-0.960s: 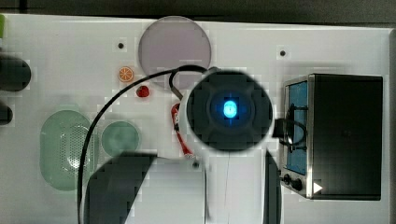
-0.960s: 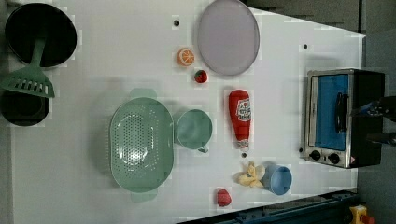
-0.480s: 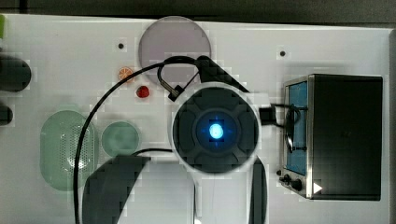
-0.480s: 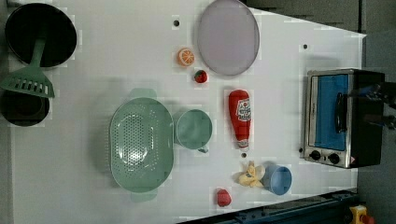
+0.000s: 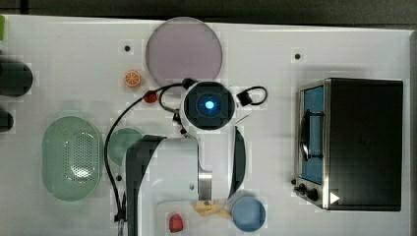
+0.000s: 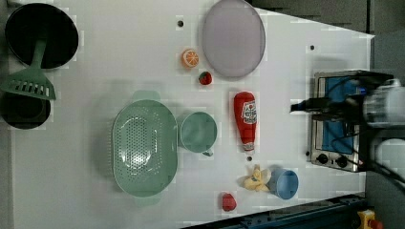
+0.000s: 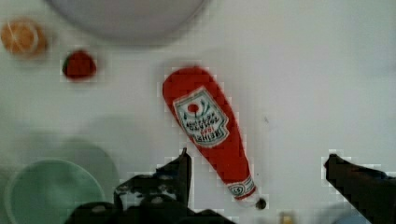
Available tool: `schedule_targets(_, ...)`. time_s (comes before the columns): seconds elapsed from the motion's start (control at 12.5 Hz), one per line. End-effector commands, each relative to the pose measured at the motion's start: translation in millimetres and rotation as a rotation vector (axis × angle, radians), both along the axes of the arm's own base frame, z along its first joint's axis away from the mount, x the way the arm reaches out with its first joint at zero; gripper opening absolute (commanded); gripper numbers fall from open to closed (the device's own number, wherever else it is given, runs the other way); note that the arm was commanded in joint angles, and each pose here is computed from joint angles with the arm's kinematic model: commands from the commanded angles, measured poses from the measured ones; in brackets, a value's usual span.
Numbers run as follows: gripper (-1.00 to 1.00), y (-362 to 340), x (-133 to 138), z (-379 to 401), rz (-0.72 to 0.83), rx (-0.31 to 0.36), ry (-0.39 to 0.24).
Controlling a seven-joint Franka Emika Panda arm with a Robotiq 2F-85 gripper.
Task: Pick Ketchup from the table and place it in strainer.
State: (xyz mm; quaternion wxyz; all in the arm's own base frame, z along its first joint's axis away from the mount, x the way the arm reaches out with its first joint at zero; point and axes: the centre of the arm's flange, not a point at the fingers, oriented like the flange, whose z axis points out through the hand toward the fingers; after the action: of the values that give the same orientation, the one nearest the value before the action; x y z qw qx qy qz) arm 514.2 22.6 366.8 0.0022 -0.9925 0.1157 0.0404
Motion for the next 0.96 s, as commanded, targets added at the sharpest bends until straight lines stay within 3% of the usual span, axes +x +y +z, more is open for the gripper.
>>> schedule_targets(0.08,1.00,8,-5,-24,0.348,0.020,-0.074)
schedule_targets(0.32,1.00,15,-10,-77,0.483,0.038,-0.088)
schedule_targets(0.96,1.00,15,-19,-178,0.460,0.079,-0.051)
